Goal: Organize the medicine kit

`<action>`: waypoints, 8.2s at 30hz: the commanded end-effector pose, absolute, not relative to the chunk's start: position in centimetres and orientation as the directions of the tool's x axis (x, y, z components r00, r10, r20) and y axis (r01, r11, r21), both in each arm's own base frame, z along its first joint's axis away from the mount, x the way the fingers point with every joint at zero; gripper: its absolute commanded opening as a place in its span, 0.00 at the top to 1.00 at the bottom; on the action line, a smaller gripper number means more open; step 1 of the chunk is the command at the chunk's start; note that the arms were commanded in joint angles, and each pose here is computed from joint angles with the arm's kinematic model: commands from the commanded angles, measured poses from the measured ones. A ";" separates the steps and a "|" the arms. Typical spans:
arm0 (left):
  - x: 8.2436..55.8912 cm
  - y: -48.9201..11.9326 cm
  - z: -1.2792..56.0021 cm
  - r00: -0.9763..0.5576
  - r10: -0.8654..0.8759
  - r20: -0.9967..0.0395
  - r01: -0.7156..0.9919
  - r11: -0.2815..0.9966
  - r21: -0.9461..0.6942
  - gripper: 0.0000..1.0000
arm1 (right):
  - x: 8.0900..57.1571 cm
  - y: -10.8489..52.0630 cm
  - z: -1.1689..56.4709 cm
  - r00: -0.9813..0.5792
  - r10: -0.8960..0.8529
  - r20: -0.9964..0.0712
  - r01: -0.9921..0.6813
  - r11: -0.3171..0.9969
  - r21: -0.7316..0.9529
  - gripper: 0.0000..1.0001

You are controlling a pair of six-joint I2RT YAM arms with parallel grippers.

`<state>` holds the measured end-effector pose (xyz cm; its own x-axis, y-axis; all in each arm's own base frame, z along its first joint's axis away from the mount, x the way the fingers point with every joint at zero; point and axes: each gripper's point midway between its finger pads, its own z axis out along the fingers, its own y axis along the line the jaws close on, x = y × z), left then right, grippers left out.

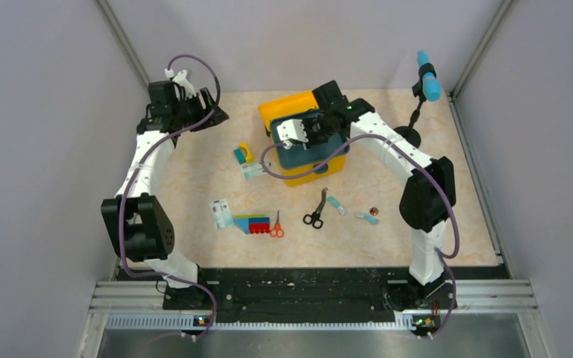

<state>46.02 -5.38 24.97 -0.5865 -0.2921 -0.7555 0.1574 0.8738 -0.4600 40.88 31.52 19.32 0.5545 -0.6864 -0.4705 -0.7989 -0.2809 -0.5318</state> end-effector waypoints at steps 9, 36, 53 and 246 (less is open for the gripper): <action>45.3 -6.1 27.1 -0.541 -0.307 -0.783 0.210 0.852 -0.480 0.33 | 43.0 32.8 20.5 0.564 -0.702 -0.434 -0.792 -0.312 -0.524 1.00; 45.2 -5.6 25.5 -0.562 -0.342 -0.753 0.165 0.846 -0.507 0.33 | 42.0 31.0 16.2 0.514 -0.800 -0.309 -0.836 -0.386 -0.390 1.00; 44.6 -5.7 24.1 -0.587 -0.344 -0.733 0.148 0.845 -0.514 0.33 | 43.0 31.9 22.2 0.459 -0.804 -0.378 -0.832 -0.239 -0.501 0.65; 45.9 -22.9 25.6 -0.381 0.405 -0.831 0.648 0.758 0.073 0.49 | 41.0 15.7 20.9 -0.374 -0.278 -0.885 -0.596 0.803 0.000 0.37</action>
